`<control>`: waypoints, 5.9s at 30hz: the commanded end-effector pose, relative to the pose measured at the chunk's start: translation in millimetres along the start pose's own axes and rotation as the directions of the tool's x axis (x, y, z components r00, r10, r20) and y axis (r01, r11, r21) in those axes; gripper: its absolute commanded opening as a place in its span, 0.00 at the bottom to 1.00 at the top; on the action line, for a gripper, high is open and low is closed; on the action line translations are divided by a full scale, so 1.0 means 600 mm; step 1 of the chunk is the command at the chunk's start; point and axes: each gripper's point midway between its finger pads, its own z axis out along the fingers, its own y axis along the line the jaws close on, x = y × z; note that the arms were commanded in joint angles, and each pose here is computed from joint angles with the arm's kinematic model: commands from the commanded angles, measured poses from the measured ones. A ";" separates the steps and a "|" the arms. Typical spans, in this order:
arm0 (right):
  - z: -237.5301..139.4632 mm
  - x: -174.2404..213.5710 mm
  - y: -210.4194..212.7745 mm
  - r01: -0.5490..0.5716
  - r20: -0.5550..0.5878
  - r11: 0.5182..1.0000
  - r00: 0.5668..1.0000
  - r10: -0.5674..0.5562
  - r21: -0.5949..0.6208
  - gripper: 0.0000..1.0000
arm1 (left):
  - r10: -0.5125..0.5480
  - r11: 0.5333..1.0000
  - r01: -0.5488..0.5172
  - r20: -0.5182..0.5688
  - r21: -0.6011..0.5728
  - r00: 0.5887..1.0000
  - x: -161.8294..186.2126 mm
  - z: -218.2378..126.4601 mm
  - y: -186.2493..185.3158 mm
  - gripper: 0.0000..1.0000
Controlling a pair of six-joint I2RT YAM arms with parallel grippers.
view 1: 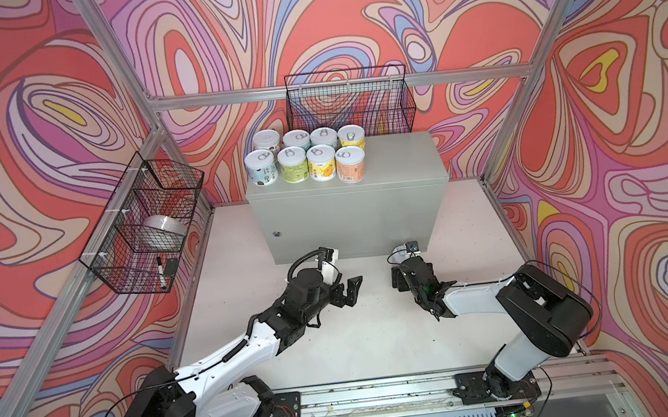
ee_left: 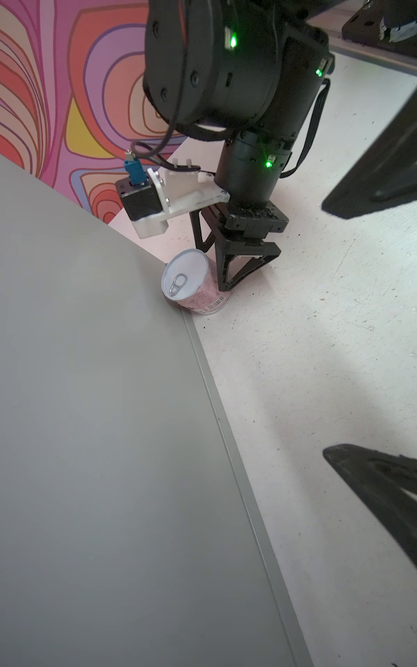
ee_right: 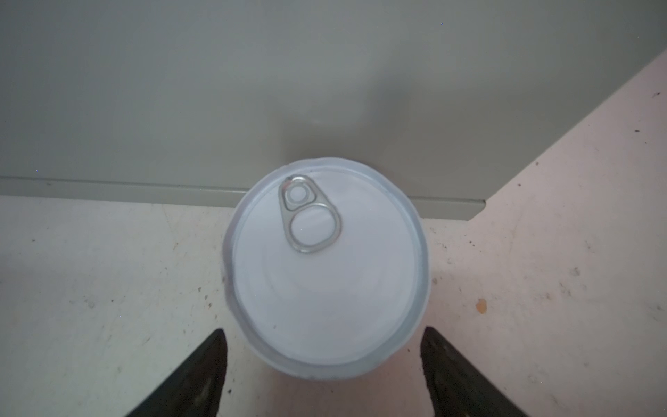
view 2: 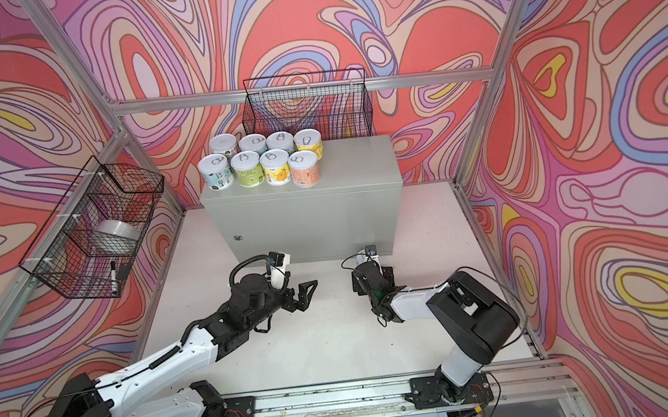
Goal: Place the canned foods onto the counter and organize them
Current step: 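Lower the right gripper over the small pink can and close on it, then lift the small pink can with the right gripper onto the cabinet top, then set the pink can at the end of the can row and open the right gripper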
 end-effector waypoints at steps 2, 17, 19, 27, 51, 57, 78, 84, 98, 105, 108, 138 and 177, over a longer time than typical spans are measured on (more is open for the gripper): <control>0.015 -0.034 0.016 -0.053 0.101 0.999 0.993 0.054 -0.013 0.86 | 0.046 0.999 -0.046 0.011 -0.009 0.999 -0.003 -0.002 0.002 1.00; 0.049 -0.022 0.003 -0.115 0.146 0.991 0.984 0.105 0.063 0.84 | 0.048 0.998 -0.047 0.003 -0.049 0.999 0.002 -0.001 0.017 1.00; 0.053 -0.017 0.001 -0.118 0.143 0.990 0.984 0.107 0.072 0.83 | 0.044 0.998 -0.044 0.004 -0.052 0.999 0.003 0.001 0.019 1.00; 0.067 -0.001 -0.007 -0.129 0.129 0.985 0.985 0.114 0.115 0.80 | 0.037 0.997 -0.037 0.002 -0.069 0.999 0.011 -0.002 0.026 1.00; 0.035 -0.017 -0.019 -0.161 0.129 0.980 0.981 0.146 0.114 0.00 | 0.055 0.993 -0.053 0.012 -0.101 0.998 0.003 -0.023 0.035 1.00; -0.038 -0.066 -0.011 -0.180 0.085 0.983 0.980 0.178 0.024 0.00 | 0.043 0.993 -0.041 0.023 -0.108 0.999 -0.010 -0.036 0.036 1.00; -0.410 -0.523 0.033 0.028 0.294 0.973 0.955 0.042 -0.228 0.00 | 0.030 0.997 -0.031 -0.003 -0.069 1.000 -0.020 -0.042 0.021 1.00; -0.351 -0.650 0.083 0.094 0.354 0.982 0.935 -0.031 -0.163 0.00 | 0.023 0.999 -0.023 -0.010 -0.042 1.000 -0.021 -0.034 0.013 1.00; -0.157 -0.707 0.051 -0.005 0.313 0.987 0.948 0.055 -0.160 0.00 | 0.027 0.999 -0.028 -0.015 -0.042 1.000 -0.019 -0.045 0.013 1.00; -0.123 -0.690 0.061 -0.010 0.306 0.984 0.950 0.064 -0.177 0.00 | 0.032 0.998 -0.033 -0.019 -0.047 0.999 -0.018 -0.042 0.015 1.00; -0.107 -0.684 0.066 -0.015 0.293 0.984 0.954 0.067 -0.177 0.00 | 0.032 0.998 -0.033 -0.019 -0.051 0.999 -0.018 -0.042 0.015 1.00; -0.132 -0.712 0.106 -0.006 0.329 0.948 0.937 0.116 -0.317 0.79 | 0.040 0.995 -0.040 0.003 -0.087 0.999 -0.047 -0.060 0.019 1.00; -0.276 -0.668 0.054 -0.014 0.307 0.942 0.944 0.123 -0.334 0.48 | 0.009 0.988 -0.014 -0.032 -0.151 0.999 -0.196 -0.051 0.042 1.00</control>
